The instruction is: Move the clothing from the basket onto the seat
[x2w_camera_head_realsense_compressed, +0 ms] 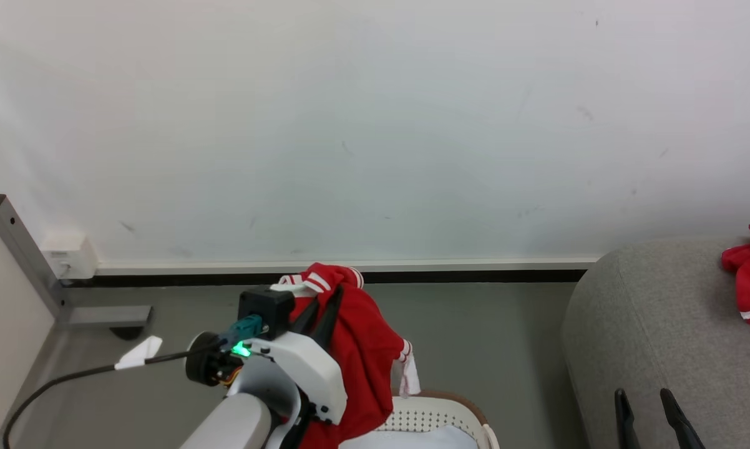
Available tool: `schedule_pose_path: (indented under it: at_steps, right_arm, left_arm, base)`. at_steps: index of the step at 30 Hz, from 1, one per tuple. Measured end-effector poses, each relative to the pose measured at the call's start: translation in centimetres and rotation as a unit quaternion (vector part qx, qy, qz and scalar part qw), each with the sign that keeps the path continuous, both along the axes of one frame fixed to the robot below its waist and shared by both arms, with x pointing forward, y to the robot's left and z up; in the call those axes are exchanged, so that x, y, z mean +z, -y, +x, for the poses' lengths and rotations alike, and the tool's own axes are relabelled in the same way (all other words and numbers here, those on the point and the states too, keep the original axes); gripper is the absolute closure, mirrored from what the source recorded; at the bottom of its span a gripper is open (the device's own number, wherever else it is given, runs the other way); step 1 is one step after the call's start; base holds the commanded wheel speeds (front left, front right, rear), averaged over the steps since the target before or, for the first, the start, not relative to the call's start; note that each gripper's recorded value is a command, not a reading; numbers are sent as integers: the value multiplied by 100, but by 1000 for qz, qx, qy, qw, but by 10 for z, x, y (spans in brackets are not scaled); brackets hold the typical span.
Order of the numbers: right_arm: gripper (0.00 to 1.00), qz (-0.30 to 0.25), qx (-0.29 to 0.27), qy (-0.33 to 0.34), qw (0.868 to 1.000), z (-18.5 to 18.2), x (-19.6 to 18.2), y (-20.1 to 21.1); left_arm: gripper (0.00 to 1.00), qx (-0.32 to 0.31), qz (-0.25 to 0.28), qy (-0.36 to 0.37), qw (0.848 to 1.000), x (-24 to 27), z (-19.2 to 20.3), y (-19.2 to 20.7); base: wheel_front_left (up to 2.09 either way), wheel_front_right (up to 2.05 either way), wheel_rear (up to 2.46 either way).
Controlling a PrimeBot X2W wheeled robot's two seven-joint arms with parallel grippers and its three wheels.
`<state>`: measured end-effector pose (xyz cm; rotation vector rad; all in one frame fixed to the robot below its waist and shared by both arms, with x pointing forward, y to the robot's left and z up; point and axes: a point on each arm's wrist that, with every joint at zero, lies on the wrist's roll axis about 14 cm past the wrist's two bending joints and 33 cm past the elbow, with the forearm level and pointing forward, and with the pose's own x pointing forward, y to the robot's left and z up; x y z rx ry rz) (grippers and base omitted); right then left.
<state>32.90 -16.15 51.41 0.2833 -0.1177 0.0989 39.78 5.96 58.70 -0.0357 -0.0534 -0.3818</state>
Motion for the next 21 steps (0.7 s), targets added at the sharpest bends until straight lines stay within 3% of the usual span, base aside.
schedule_pose_path:
  at_steps: [5,10,15,21]
  right_arm:
    - [0,-7,24,4,1000,0,2,-16]
    - [0,-30,93,19,995,3,16,-53]
    - [0,-65,190,29,979,4,32,-95]
    - [0,-99,266,22,959,7,35,-132]
  left_arm:
    - [100,-4,-2,7,1000,7,-5,1]
    - [100,-18,-4,10,1000,12,-9,9]
    - [100,-44,-3,11,999,14,-15,25]
    - [100,-84,-3,13,996,17,-28,49]
  base:
    - [0,0,0]
    - [0,0,0]
    - [0,0,0]
    - [0,0,0]
